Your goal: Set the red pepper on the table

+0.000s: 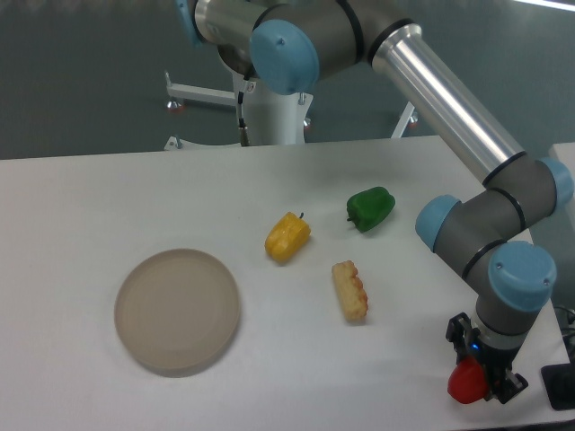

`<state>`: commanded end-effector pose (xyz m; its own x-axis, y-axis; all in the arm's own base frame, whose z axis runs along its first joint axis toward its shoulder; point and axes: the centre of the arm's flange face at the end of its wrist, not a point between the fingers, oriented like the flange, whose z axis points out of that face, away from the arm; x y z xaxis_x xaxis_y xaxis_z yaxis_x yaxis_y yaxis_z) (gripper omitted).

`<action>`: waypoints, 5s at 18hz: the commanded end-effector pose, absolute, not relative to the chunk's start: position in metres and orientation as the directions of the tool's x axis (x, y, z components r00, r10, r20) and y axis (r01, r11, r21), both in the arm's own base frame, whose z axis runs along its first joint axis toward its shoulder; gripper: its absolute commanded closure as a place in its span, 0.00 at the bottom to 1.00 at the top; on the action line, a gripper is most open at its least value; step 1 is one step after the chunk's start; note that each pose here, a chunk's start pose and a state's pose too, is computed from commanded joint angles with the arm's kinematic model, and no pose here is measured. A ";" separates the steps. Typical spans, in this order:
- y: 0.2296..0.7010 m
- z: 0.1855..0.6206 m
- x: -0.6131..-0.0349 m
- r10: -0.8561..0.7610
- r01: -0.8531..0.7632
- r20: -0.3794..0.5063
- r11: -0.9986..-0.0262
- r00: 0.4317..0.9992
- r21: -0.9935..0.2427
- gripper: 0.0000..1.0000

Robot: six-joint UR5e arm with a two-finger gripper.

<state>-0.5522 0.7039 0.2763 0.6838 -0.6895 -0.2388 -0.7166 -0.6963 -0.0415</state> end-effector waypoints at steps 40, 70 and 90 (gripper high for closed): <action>0.586 0.352 -0.395 -0.586 -0.590 -0.070 -0.803 0.808 -0.088 0.52; 0.520 0.248 -0.485 -0.700 -0.707 -0.105 -0.706 0.706 -0.045 0.52; 0.518 0.247 -0.491 -0.701 -0.708 -0.107 -0.705 0.705 -0.045 0.07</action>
